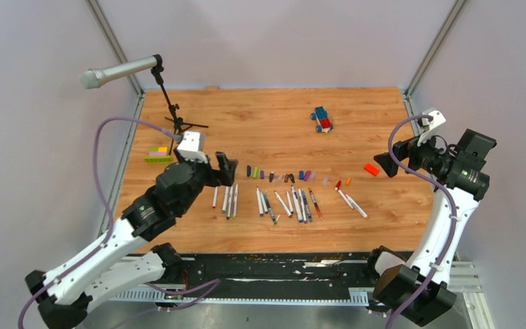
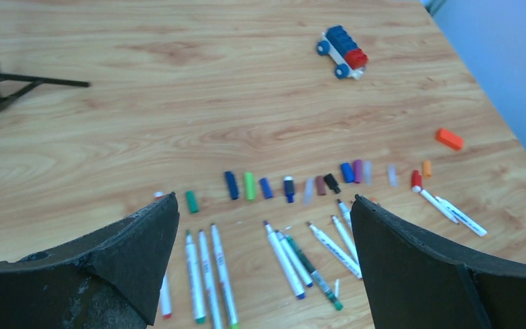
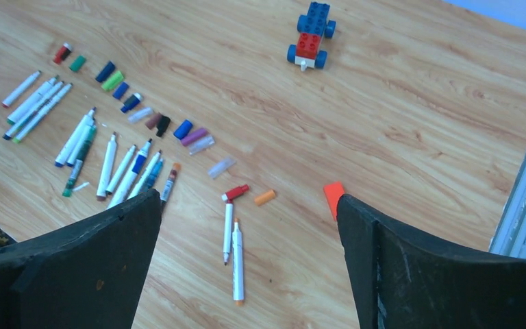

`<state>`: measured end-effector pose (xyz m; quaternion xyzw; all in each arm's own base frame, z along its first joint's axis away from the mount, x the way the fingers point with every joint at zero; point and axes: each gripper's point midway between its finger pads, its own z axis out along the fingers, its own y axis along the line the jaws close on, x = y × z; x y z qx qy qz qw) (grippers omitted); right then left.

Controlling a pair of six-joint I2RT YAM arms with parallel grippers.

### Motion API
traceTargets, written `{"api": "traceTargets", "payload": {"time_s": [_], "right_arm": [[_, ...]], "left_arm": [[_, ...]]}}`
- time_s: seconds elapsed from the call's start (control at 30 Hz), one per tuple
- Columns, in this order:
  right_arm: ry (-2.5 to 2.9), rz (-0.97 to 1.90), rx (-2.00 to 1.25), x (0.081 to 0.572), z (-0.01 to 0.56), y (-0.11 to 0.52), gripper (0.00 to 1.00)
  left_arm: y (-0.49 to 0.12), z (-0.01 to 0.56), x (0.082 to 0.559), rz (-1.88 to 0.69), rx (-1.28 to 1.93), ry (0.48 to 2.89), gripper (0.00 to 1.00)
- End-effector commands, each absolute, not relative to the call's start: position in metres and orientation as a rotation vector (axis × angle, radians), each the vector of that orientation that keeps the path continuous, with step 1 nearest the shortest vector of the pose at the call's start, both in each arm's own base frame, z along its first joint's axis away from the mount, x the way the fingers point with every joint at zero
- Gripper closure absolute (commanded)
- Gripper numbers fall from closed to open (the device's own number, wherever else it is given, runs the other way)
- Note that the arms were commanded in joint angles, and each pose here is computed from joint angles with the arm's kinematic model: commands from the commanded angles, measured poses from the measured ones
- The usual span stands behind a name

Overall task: Open the pen caps
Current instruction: Reset both arms

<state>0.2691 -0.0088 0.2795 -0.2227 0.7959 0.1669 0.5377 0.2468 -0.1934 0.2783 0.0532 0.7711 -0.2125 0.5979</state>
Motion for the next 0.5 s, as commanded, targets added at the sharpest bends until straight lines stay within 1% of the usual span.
{"api": "traceTargets", "payload": {"time_s": [0.0,0.13,0.27,0.47], "right_arm": [[1.787,0.445,-0.512,0.268,0.321,0.004,0.0],[1.783,0.484,-0.408,0.273,0.337,0.003,0.0],[1.765,0.503,-0.379,0.274,0.351,0.005,0.0],[1.724,0.532,-0.438,0.264,0.367,0.017,0.0]], "left_arm": [[-0.133,0.285,0.231,-0.374,0.05,1.778,0.0],[-0.104,0.292,0.223,-0.29,0.025,1.805,0.0],[-0.098,0.289,0.224,-0.242,0.027,1.861,0.0],[-0.097,0.307,0.244,-0.317,-0.02,1.905,0.0]]}}
